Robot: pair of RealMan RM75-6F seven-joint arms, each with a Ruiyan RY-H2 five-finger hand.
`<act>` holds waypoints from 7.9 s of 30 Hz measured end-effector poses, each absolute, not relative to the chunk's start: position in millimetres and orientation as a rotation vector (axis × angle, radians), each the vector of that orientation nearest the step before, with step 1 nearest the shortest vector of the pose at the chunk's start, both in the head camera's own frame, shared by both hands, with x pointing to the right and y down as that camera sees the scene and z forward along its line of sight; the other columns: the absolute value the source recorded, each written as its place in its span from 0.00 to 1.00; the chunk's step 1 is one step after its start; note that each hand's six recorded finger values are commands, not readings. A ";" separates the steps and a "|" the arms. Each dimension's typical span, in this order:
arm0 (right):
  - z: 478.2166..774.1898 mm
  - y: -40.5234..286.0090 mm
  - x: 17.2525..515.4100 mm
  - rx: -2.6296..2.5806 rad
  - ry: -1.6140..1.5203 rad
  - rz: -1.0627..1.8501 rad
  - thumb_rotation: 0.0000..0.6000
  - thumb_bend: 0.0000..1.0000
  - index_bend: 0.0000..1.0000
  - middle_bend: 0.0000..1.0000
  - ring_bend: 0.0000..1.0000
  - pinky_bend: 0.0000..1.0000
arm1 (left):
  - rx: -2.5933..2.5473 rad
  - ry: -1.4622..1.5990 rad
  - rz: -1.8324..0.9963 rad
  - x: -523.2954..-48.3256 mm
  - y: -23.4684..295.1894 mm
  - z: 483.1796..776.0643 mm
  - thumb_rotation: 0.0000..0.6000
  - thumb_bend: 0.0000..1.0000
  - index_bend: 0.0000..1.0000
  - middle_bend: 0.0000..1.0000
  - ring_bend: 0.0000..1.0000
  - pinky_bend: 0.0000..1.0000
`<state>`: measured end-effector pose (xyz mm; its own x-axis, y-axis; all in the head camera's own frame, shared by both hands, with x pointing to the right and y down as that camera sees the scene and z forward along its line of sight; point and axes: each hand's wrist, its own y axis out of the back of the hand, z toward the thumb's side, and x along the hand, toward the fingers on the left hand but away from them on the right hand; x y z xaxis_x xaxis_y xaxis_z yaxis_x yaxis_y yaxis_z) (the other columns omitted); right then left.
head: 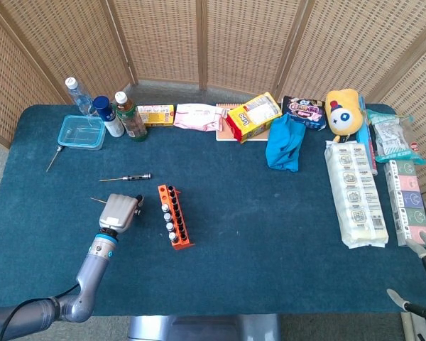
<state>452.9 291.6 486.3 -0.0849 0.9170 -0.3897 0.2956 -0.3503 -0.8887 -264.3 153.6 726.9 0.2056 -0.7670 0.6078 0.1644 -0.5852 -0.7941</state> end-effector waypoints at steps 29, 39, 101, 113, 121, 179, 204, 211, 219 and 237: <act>484.2 292.4 450.6 -1.669 -1.331 1.441 1.00 0.00 0.15 0.05 0.00 0.00 | -1.656 0.538 -1.492 -260.2 158.2 729.9 1.00 0.37 0.42 1.00 1.00 1.00; 483.4 292.3 451.3 -1.673 -1.338 1.437 1.00 0.00 0.15 0.05 0.00 0.00 | -1.648 0.532 -1.495 -257.8 159.8 730.3 1.00 0.37 0.42 1.00 1.00 1.00; 499.3 295.9 436.7 -1.760 -1.285 1.450 1.00 0.00 0.16 0.06 0.00 0.00 | -1.592 0.837 -1.367 -312.8 111.8 603.4 1.00 0.40 0.56 1.00 1.00 1.00; 500.5 297.0 433.7 -1.768 -1.274 1.449 1.00 0.00 0.16 0.06 0.00 0.00 | -1.810 0.999 -1.283 -301.5 104.3 568.6 1.00 0.40 0.56 1.00 1.00 1.00; 502.9 297.6 431.0 -1.776 -1.257 1.453 1.00 0.00 0.16 0.06 0.00 0.00 | -1.933 1.062 -1.220 -292.2 87.0 522.6 1.00 0.40 0.56 1.00 1.00 1.00; 502.9 296.4 434.1 -1.764 -1.271 1.463 1.00 0.00 0.16 0.06 0.00 0.00 | -2.519 1.015 -1.585 -237.0 51.0 519.5 1.00 0.40 0.56 1.00 1.00 1.00; 506.2 297.7 431.1 -1.785 -1.254 1.464 1.00 0.00 0.16 0.06 0.00 0.00 | -2.532 1.054 -1.600 -221.5 42.7 512.5 1.00 0.40 0.56 1.00 1.00 1.00; 506.9 297.8 430.5 -1.789 -1.250 1.463 1.00 0.00 0.16 0.06 0.00 0.00 | -2.560 1.031 -1.595 -221.7 46.1 504.9 1.00 0.40 0.57 1.00 1.00 1.00; 506.7 297.4 431.7 -1.785 -1.255 1.465 1.00 0.00 0.16 0.06 0.00 0.00 | -2.568 0.997 -1.646 -222.7 48.3 516.3 1.00 0.40 0.56 1.00 1.00 1.00; 505.9 297.3 431.8 -1.785 -1.256 1.463 1.00 0.00 0.16 0.06 0.00 0.00 | -2.531 1.010 -1.674 -229.9 46.7 516.2 1.00 0.40 0.56 1.00 1.00 1.00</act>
<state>431.8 297.3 505.9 -0.0075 0.8813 -0.4725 0.3341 -0.4431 -0.8319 -229.9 46.7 516.2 0.2531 -0.4701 0.8456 -0.5289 -0.7991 -0.2859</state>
